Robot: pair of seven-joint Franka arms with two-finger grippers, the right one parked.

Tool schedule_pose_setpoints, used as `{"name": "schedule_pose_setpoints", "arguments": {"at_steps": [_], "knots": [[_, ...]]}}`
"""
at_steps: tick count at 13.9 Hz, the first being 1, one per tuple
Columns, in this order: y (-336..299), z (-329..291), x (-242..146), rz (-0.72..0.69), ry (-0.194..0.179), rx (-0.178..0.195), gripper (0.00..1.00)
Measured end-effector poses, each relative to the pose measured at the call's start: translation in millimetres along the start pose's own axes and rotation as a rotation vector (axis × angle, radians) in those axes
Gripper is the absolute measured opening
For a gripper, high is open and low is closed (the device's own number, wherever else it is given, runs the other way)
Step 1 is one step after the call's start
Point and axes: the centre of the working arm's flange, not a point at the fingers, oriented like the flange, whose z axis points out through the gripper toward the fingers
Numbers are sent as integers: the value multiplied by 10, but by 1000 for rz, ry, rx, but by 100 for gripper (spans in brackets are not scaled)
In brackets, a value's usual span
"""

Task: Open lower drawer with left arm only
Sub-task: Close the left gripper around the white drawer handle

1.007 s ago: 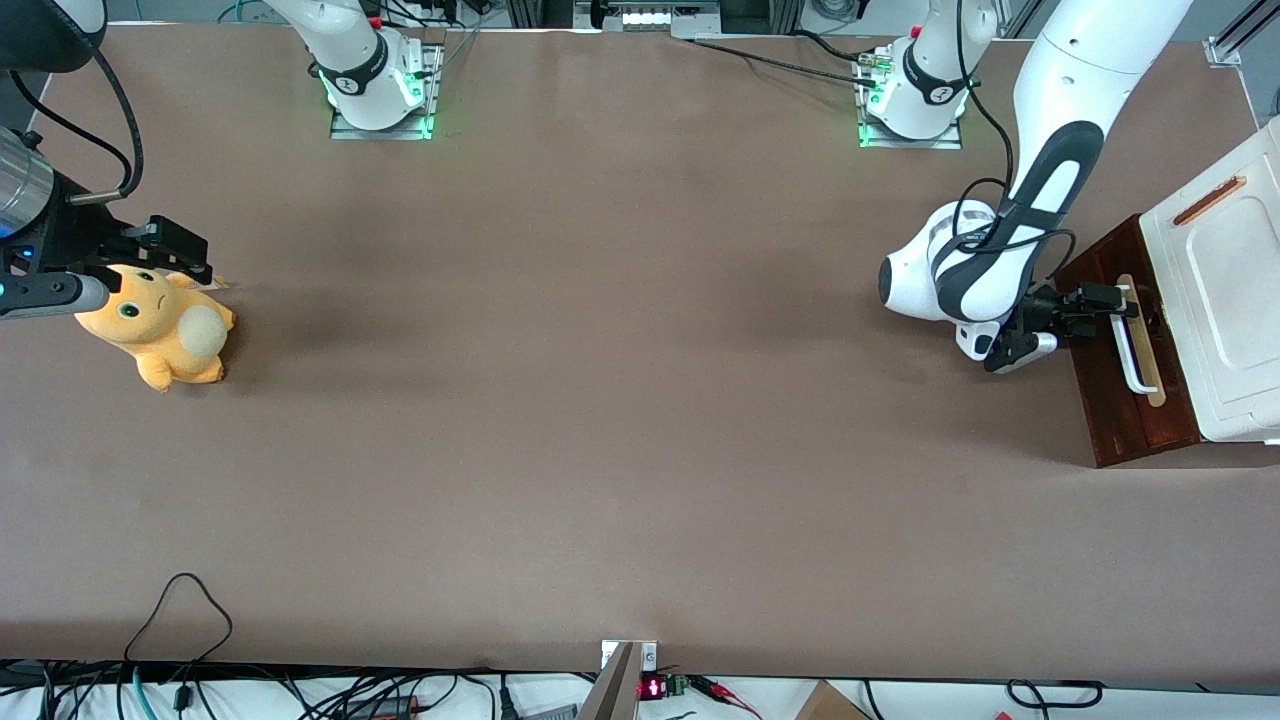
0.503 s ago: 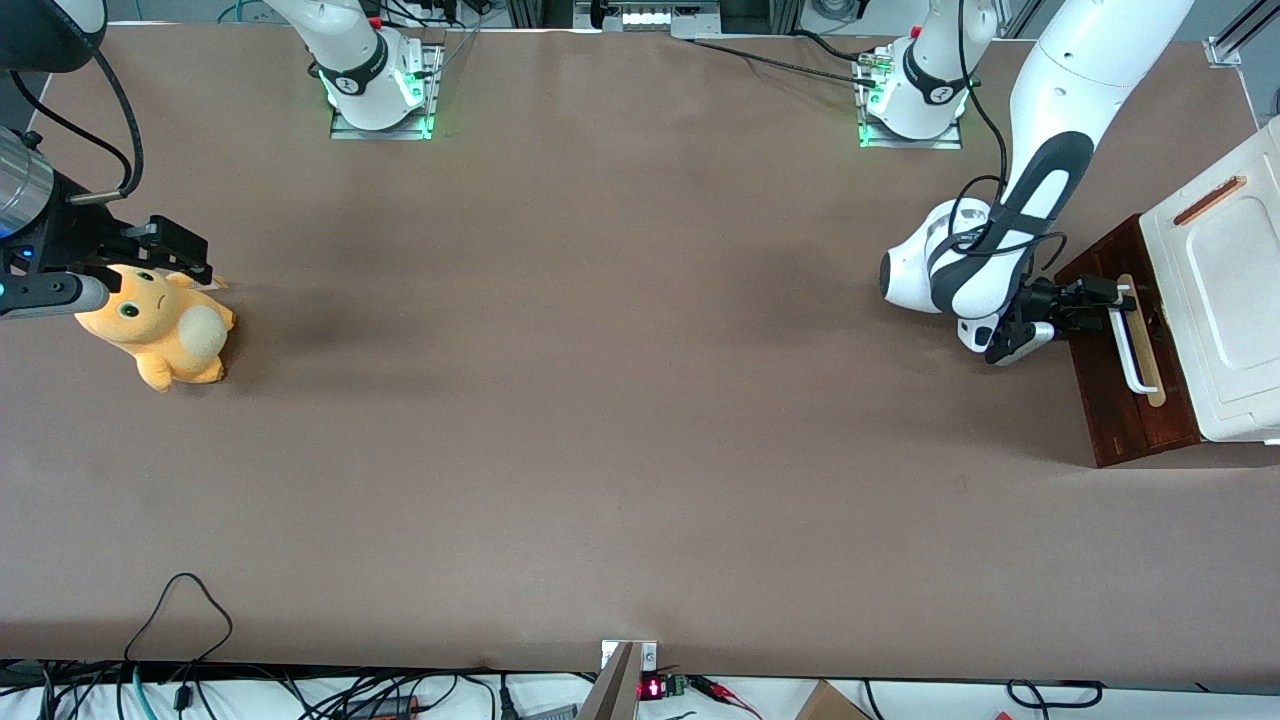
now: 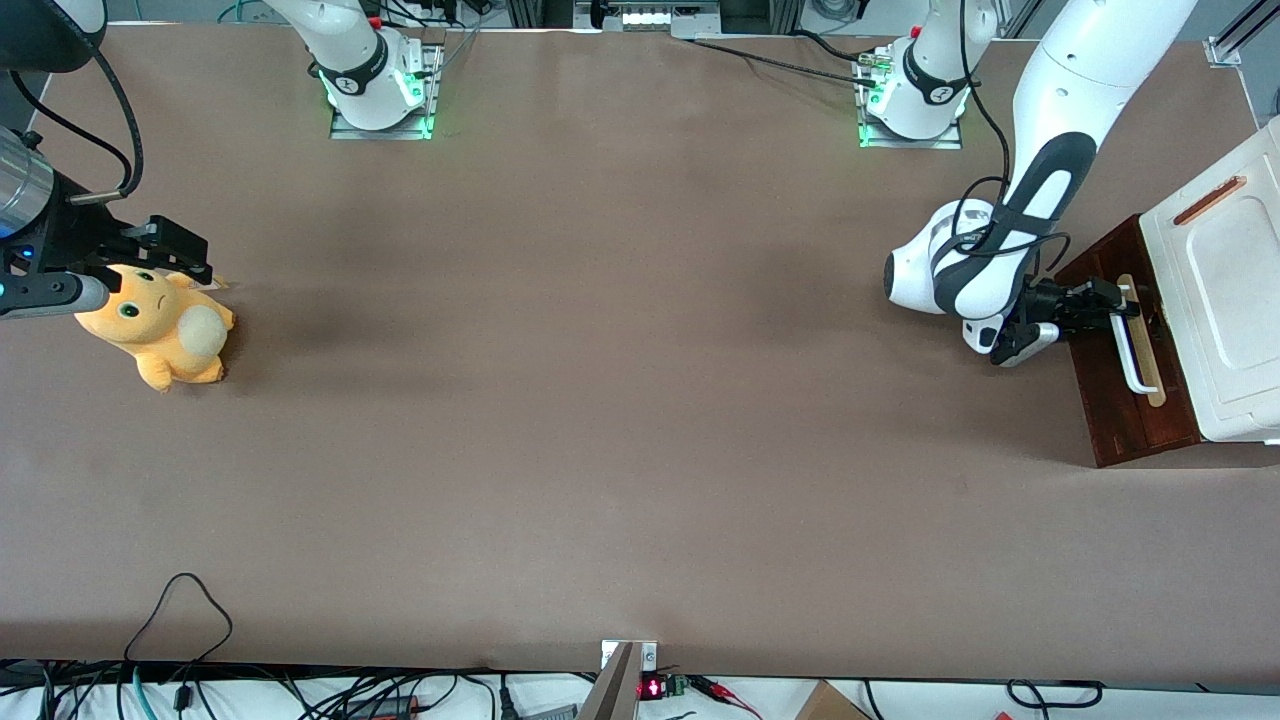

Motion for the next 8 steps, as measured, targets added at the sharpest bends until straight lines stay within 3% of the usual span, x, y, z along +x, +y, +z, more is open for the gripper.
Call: {"name": "schedule_pose_setpoints", "arguments": {"at_steps": [6,8], "knots": [[0,43,42,1,45,19,38],[20,55,37,6,50,19,25]]}}
